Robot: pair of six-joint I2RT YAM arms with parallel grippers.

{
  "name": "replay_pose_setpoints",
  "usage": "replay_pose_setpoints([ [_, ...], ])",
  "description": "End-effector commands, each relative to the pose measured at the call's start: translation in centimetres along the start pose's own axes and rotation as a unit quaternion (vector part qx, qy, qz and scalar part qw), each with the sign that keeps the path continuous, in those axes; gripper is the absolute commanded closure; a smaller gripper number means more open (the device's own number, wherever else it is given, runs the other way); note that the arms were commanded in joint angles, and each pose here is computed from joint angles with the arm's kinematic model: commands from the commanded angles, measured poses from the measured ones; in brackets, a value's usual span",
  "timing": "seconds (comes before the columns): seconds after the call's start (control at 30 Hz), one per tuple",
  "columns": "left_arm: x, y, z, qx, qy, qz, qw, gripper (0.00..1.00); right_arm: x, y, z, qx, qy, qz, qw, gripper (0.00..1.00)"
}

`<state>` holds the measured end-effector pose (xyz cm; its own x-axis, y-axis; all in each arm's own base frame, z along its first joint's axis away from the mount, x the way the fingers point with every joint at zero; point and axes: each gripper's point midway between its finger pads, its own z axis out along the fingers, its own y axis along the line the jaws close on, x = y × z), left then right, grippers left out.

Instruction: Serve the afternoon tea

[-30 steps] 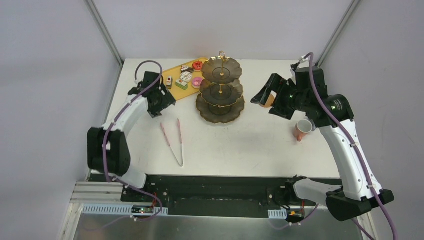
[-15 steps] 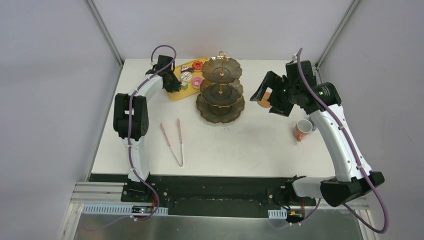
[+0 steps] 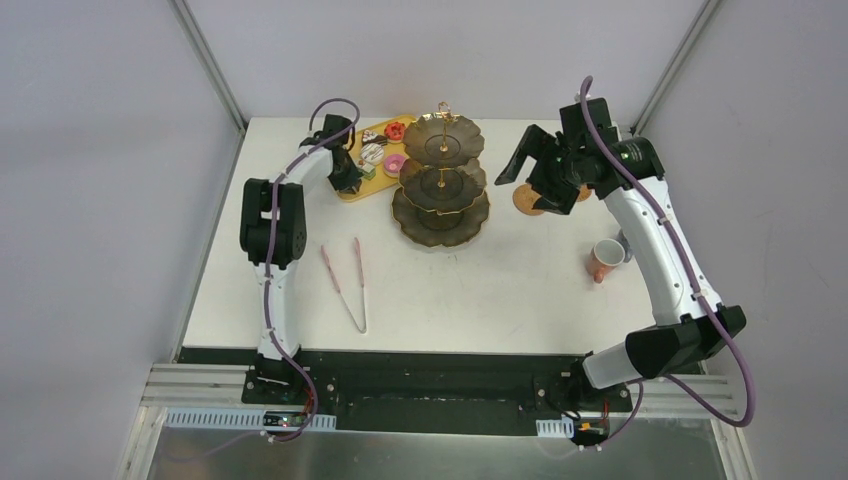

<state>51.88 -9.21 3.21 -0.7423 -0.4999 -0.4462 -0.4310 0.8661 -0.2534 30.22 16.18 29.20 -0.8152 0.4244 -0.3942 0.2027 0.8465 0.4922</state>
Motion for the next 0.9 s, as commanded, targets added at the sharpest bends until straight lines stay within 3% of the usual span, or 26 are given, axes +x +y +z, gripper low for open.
replay_pose_setpoints([
  [0.0,0.9,2.9,-0.9,-0.052,0.02,0.028,0.998,0.84,0.2,-0.1,-0.7,0.0,0.002,0.019,1.0,0.01],
  [0.33,3.9,10.9,-2.7,-0.125,0.066,-0.007,0.99,0.9,1.2,0.3,-1.7,-0.041,-0.003,0.013,0.999,0.01],
  [0.87,6.8,16.1,-5.8,-0.174,0.061,-0.046,0.982,0.9,3.2,-0.5,-2.5,-0.069,0.021,-0.031,0.997,0.01],
])
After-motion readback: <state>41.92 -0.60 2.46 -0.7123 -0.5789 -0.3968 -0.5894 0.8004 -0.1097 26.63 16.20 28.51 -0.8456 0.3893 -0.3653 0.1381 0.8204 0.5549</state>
